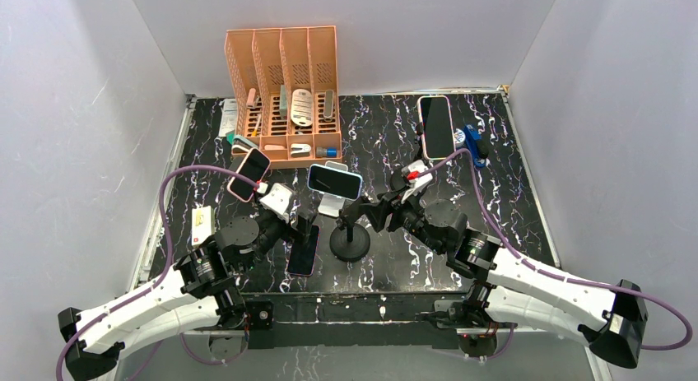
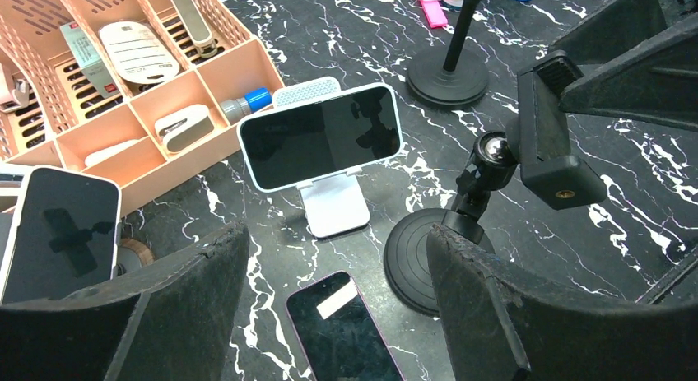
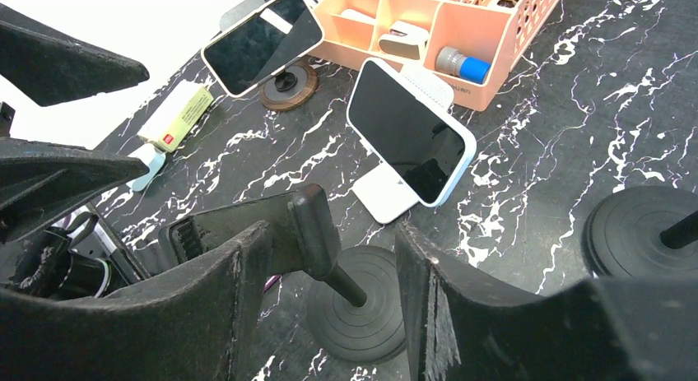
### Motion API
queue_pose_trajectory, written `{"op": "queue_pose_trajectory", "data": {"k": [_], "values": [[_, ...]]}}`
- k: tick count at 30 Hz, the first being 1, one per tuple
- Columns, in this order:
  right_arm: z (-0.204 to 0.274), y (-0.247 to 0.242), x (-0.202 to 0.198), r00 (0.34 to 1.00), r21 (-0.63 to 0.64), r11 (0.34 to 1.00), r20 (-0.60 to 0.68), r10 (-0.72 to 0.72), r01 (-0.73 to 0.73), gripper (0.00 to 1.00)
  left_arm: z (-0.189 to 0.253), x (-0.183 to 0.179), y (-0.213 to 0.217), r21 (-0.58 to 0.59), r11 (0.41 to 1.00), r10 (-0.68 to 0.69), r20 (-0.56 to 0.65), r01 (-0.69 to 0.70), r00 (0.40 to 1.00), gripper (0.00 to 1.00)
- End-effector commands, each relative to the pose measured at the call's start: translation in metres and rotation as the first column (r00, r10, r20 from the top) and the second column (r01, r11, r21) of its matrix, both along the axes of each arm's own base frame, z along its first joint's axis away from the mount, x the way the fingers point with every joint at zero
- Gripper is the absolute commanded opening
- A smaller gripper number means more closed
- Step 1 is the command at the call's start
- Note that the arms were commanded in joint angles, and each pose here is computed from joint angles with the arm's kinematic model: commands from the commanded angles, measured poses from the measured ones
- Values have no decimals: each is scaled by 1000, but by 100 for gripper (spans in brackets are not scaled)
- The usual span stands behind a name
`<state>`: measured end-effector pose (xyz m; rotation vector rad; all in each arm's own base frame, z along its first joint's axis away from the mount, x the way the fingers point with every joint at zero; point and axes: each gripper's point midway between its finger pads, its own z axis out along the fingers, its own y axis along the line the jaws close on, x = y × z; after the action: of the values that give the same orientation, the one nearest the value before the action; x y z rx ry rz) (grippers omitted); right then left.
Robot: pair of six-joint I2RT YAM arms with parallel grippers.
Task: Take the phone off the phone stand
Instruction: Pick up the phone stand at the center of the board.
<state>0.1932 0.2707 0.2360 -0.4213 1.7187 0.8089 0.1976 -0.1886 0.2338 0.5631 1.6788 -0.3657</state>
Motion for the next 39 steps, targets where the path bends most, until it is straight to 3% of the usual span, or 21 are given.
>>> {"op": "queue_pose_trajectory", "data": {"k": [1,15,22,39], "values": [[21,1,2,999,73,997,49,-3,-1,62,14,-1,-2,-35,999,-11,9,11,1000,75],[27,9,-7,995,25,997,60,78,-79,29,13,-1,-1,-29,1000,-4,8,5,1000,75],[39,5,-13,991,-13,994,76,111,-111,1,13,-1,0,-27,1000,-1,9,1,1000,75],[55,-27,-16,994,-48,998,100,48,-44,1,15,-1,1,-29,1000,2,12,-1,1000,75]]}}
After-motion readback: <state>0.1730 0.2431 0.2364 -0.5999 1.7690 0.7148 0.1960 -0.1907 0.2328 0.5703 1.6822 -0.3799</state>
